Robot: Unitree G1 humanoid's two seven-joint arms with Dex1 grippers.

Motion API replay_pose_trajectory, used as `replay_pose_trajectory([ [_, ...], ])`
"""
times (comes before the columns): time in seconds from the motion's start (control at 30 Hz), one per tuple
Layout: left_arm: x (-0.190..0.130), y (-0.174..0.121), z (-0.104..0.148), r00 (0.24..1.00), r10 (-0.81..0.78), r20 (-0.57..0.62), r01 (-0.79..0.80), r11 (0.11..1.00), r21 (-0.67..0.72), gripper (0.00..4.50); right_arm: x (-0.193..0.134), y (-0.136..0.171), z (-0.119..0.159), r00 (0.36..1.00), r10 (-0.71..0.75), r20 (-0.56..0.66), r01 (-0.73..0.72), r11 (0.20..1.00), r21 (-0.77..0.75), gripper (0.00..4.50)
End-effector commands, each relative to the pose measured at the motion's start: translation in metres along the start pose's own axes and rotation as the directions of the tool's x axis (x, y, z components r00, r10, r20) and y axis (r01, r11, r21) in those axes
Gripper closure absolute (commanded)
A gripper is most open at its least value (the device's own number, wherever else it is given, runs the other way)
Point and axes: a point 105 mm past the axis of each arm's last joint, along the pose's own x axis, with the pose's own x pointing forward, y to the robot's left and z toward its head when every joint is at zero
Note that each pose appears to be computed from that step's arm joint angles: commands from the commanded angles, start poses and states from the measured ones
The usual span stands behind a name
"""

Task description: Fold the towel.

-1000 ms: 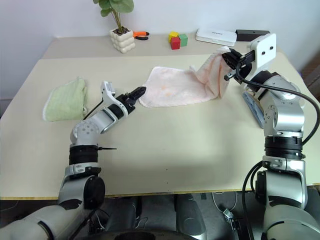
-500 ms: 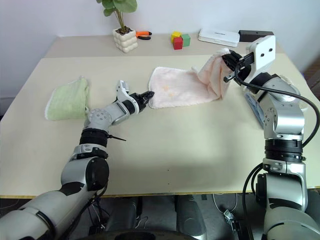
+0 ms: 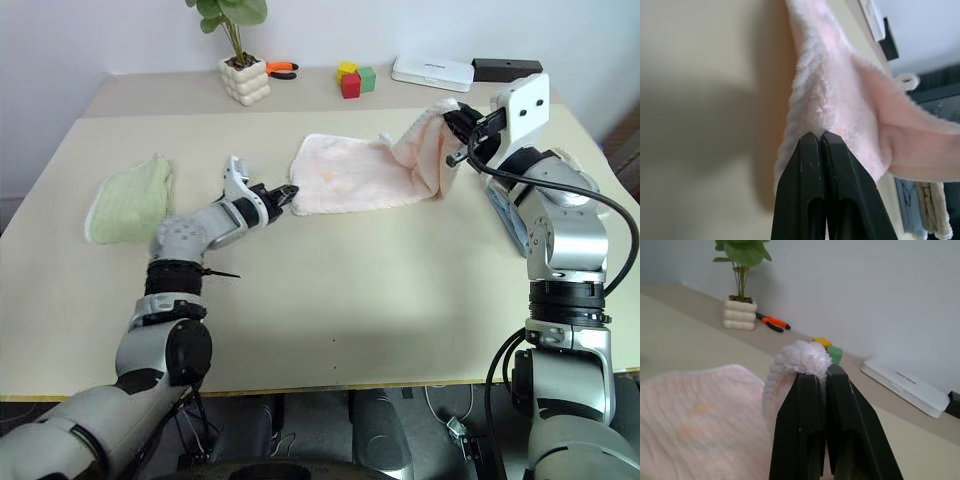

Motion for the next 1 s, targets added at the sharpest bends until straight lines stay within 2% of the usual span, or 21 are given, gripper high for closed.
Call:
replay_pose_trajectory([
  [0.03,-0.031,-0.013,0.015,0.999,-0.016,0.034,0.014,0.998,0.068,4.47,-0.002,0.000,0.016,0.999,0.003,0.052,-0.002,1.000,-0.030,4.50],
  [0.1,-0.051,-0.008,0.016,0.999,0.000,0.038,-0.004,0.996,0.087,4.47,-0.002,0.002,0.014,0.999,0.016,0.044,-0.015,1.000,-0.024,4.50],
  [0.3,-0.106,-0.004,-0.003,0.998,-0.015,-0.054,0.024,0.987,0.157,4.47,-0.002,0.007,0.012,0.997,0.063,0.032,-0.063,0.998,-0.001,4.50],
  [0.4,-0.130,0.006,-0.014,0.994,-0.007,-0.112,0.026,0.985,0.168,4.47,-0.002,0.008,0.009,0.997,0.075,0.025,-0.076,0.997,0.001,4.50],
  [0.47,-0.146,0.019,-0.016,0.992,0.048,-0.114,-0.027,0.983,0.179,4.47,-0.002,0.012,0.007,0.996,0.093,0.017,-0.093,0.996,0.007,4.50],
  [0.63,-0.173,0.031,-0.017,0.994,0.045,-0.096,-0.034,0.993,0.114,4.47,-0.002,0.017,0.004,0.993,0.116,0.014,-0.116,0.993,0.024,4.50],
  [0.73,-0.179,0.015,-0.025,0.988,-0.050,-0.148,0.064,0.994,0.090,3.67,-0.001,0.019,0.002,0.993,0.119,0.011,-0.119,0.992,0.030,4.50],
  [0.97,-0.173,-0.003,0.006,0.991,-0.072,-0.114,0.093,0.976,0.197,0.27,0.000,0.019,0.001,0.993,0.122,0.007,-0.122,0.992,0.028,4.50],
  [1.0,-0.171,-0.001,0.014,0.995,-0.051,-0.083,0.068,0.975,0.210,0.10,0.000,0.019,0.001,0.993,0.122,0.007,-0.122,0.992,0.028,4.50],
])
